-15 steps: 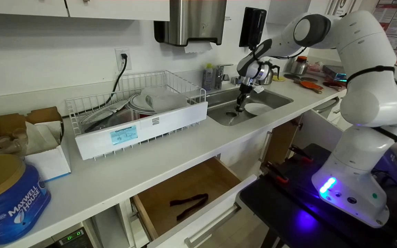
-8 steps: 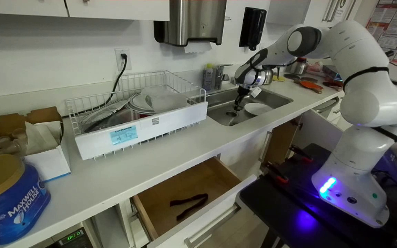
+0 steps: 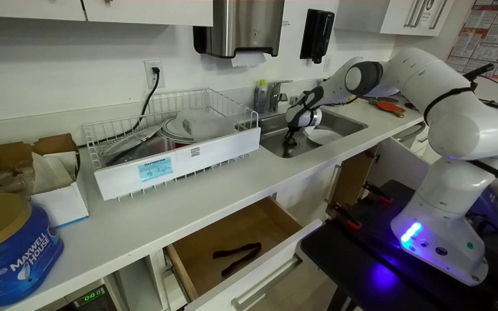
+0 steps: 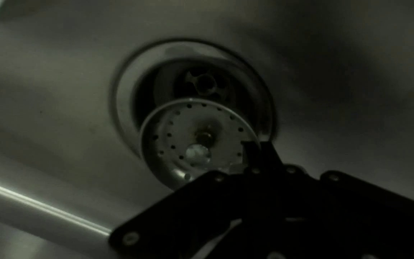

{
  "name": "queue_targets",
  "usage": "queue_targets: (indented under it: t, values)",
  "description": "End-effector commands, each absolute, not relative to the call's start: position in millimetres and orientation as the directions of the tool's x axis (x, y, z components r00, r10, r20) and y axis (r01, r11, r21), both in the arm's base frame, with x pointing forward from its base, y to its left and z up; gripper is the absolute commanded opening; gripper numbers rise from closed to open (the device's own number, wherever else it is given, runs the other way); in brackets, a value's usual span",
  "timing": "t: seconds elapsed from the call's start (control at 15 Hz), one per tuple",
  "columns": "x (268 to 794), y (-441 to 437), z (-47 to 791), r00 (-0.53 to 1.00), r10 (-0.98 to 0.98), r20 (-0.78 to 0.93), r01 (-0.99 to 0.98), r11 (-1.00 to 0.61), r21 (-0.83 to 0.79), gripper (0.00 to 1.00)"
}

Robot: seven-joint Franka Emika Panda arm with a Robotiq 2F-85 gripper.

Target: Put the plug on the sink drain

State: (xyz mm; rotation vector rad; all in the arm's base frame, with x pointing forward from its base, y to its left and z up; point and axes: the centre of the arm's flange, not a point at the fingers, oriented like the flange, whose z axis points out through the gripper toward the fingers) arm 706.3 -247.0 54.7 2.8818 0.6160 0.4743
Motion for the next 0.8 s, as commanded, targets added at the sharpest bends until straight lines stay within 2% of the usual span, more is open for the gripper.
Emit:
queue_targets:
  t: [0.0,0.73]
  values:
    - [730,-246,39,0.864,0.407,0.296,0.331,-0.903,0.276,0.02]
    - [741,-270,41,0.897,0.355,0.264,0.28,-0.918,0.282,0.01]
